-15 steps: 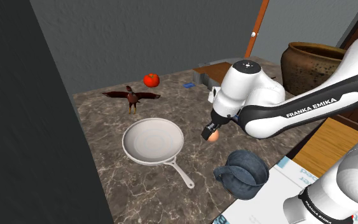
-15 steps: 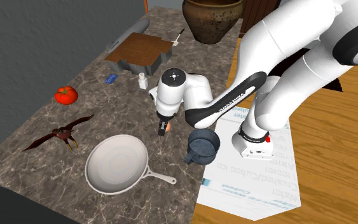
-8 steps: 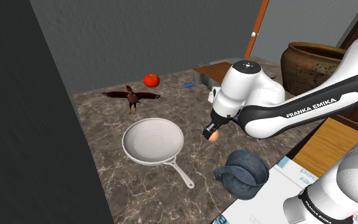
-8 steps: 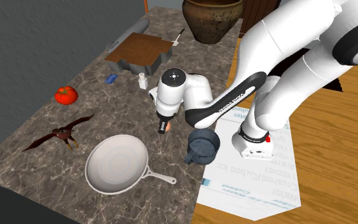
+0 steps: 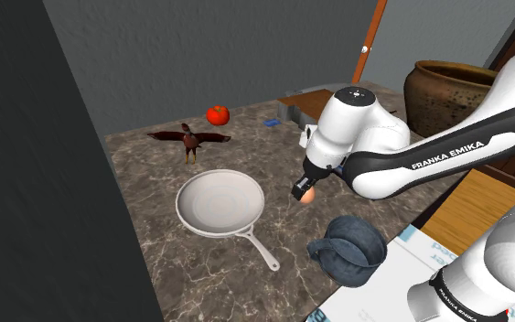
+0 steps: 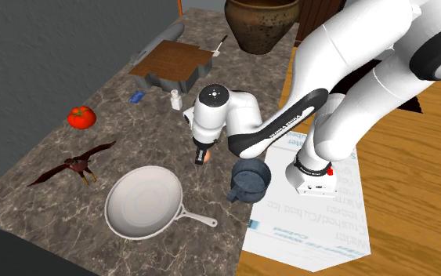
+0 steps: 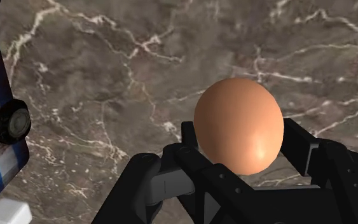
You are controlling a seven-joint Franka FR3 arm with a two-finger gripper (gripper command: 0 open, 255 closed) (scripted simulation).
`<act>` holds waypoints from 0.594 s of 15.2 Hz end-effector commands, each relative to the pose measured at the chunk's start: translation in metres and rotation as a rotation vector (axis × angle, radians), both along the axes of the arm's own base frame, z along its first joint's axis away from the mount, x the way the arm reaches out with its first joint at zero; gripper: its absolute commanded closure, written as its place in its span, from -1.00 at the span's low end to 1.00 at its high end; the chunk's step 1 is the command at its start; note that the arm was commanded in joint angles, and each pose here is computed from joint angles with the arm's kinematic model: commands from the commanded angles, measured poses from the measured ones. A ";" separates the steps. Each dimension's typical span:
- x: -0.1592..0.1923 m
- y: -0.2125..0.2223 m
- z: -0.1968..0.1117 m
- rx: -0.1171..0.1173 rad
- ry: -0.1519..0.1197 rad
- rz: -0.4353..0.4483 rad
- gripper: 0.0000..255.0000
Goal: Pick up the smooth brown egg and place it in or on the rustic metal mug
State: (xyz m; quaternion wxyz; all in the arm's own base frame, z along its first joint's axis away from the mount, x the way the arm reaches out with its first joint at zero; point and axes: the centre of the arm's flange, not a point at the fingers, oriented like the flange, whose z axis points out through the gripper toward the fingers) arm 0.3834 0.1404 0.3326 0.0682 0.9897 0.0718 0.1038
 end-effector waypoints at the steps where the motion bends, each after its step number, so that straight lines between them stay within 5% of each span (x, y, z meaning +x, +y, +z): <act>1: 0.000 0.000 0.005 0.000 0.001 0.000 1.00; 9: 0.000 0.000 0.047 0.000 0.001 0.000 1.00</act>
